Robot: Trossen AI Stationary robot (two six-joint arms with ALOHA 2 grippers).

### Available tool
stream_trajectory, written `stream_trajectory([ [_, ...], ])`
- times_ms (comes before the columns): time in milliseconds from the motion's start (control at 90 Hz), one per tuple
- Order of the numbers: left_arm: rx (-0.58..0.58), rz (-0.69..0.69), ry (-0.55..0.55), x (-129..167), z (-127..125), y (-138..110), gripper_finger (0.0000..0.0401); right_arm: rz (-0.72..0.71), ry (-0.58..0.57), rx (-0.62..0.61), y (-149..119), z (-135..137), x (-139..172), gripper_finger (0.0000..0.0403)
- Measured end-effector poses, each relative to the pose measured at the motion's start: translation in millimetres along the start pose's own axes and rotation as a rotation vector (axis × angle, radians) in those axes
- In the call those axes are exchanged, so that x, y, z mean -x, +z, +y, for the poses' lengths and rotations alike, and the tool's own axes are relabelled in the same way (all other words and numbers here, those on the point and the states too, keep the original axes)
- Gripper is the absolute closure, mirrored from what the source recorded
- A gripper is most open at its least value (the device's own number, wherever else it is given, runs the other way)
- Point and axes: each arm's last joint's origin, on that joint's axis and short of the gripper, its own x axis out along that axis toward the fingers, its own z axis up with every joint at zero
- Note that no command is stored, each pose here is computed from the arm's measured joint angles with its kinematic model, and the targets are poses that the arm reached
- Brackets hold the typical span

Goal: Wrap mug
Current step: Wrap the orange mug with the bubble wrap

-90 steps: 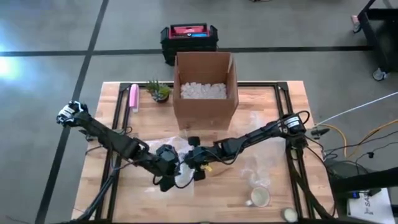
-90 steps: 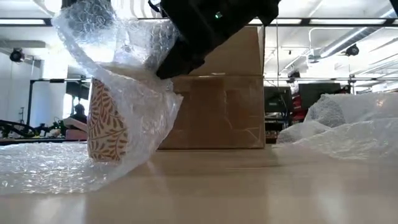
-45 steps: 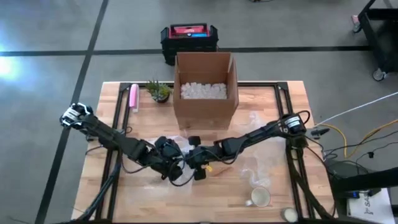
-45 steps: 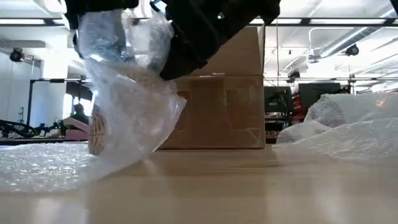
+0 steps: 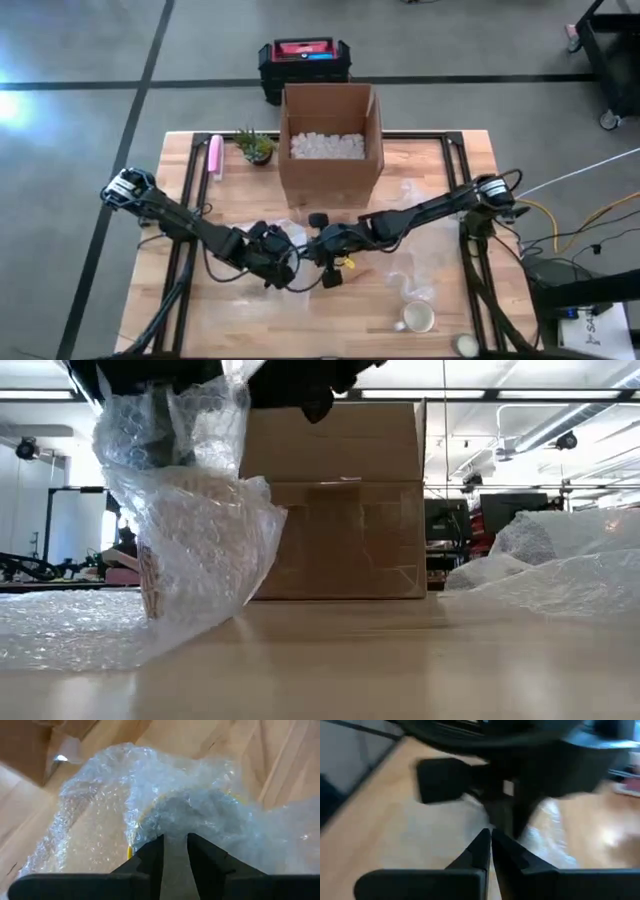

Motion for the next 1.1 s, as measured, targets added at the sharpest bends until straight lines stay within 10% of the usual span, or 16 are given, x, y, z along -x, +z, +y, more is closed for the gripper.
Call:
stream_trajectory([
  [400,-0.014,0.006,-0.023,1,-1,0,0.0327,0.057,-0.137,0.055,-21,-7,-47,0.0401],
  [833,0.026,0.003,-0.277,54,-13,25,0.0327,0.084,-0.189,0.044,-23,-15,-47,0.0401],
  [1100,-0.013,0.05,-0.205,30,-15,13,0.0327,0.088,-0.188,0.044,-24,-15,-47,0.0401],
])
